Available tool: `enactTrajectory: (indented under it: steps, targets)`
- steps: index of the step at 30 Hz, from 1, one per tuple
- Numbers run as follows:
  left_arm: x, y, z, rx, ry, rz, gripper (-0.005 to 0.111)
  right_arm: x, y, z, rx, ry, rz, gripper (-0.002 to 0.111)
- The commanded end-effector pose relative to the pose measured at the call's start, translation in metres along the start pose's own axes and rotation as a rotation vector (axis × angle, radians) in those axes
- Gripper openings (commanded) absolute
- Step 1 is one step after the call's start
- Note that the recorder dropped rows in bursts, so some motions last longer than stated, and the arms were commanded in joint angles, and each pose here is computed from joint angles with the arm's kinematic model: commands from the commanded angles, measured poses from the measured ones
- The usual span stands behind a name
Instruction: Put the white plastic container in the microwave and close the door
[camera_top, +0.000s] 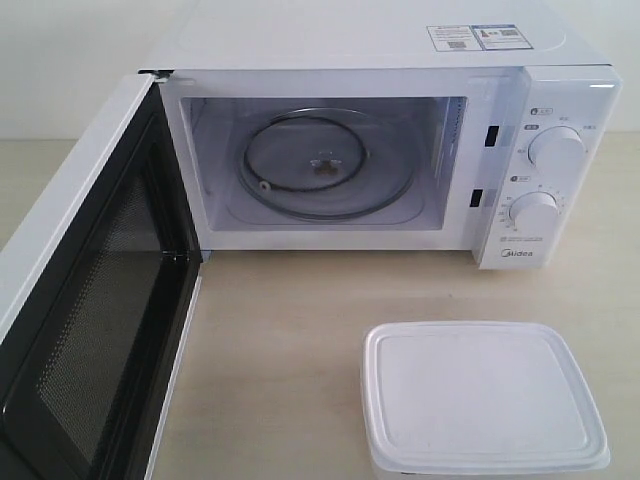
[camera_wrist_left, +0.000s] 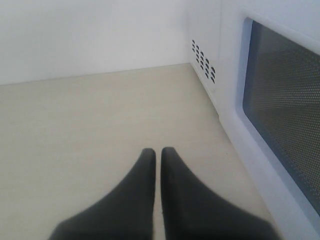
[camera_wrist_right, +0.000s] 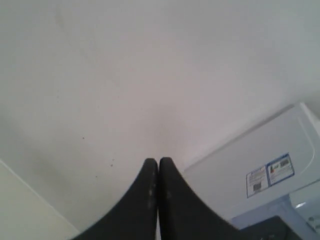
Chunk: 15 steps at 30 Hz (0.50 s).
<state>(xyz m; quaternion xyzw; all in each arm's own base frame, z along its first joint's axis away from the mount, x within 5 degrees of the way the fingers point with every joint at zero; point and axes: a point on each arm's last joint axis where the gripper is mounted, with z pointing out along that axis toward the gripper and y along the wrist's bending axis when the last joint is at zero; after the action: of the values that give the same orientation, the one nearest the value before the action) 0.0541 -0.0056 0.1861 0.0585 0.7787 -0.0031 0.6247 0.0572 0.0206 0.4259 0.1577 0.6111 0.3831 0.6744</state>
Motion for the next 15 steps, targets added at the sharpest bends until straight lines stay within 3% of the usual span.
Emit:
enactTrajectory:
  steps: [1,8,15]
  targets:
    - [0.001,0.0,0.0,0.0,-0.001,-0.013,0.004,0.008,0.003,0.011,-0.041,0.102,0.041,0.0]
    - [0.001,0.0,0.0,0.0,-0.001,-0.013,0.004,0.016,0.003,0.011,-0.078,0.161,0.124,0.0]
    - [0.001,0.0,0.0,0.0,-0.001,-0.013,0.004,0.045,-0.03,0.02,-0.009,0.204,0.276,0.0]
